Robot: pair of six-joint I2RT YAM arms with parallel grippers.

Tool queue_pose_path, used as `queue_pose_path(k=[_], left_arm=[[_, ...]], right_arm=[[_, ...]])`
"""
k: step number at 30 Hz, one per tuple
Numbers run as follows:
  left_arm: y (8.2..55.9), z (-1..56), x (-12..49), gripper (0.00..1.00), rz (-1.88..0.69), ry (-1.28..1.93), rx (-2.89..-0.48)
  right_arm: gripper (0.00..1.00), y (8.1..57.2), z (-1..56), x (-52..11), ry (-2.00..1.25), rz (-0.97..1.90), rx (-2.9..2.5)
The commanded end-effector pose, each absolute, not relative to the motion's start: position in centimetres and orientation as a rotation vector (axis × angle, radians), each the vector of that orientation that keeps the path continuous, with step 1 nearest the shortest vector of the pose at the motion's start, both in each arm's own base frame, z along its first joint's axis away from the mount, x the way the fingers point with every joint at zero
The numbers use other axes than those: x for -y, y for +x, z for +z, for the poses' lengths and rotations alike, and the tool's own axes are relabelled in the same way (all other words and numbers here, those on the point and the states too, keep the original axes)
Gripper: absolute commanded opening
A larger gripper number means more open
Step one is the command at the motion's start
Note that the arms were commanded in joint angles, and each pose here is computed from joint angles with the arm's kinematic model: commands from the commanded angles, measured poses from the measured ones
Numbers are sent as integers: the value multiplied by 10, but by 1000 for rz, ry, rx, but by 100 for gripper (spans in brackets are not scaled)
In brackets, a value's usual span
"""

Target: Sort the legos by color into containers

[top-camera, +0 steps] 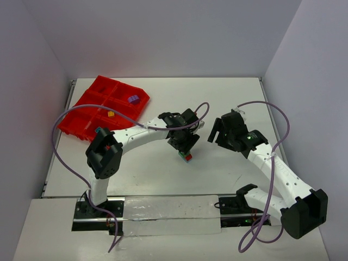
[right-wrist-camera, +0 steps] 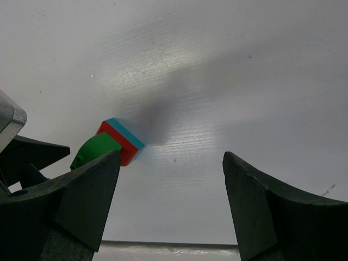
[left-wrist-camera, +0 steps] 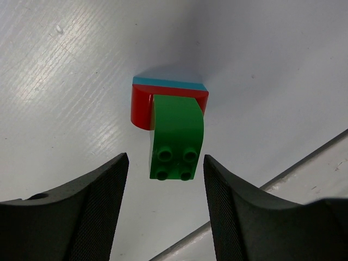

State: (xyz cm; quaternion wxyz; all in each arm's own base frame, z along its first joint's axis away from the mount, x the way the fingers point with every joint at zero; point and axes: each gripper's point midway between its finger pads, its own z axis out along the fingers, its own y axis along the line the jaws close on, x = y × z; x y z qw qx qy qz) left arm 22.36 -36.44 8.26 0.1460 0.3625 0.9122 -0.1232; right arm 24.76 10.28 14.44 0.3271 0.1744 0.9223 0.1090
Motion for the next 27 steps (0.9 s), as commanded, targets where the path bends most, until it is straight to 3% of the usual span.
queue_pose_path(k=[1, 9, 15, 17, 18, 21, 27], left_arm=[[227, 84, 375, 63, -373, 1040, -2588], [227, 80, 379, 57, -379, 1045, -2593], [226, 82, 384, 41, -400, 1046, -2588], [226, 86, 386, 30, -412, 1042, -2580], [226, 88, 385, 15, -413, 1044, -2581], [227, 100, 384, 0, -409, 1038, -2570], [243, 162, 372, 0, -498, 973, -2494]], right_arm=[[83, 253, 155, -101, 450, 285, -2391], [83, 255, 158, -101, 441, 284, -2382], [83, 255, 158, -102, 441, 283, -2385], [83, 256, 159, -101, 443, 280, -2382], [83, 256, 159, -101, 441, 280, -2383], [83, 257, 161, -102, 436, 283, -2377], [83, 264, 173, -114, 361, 343, -2375]])
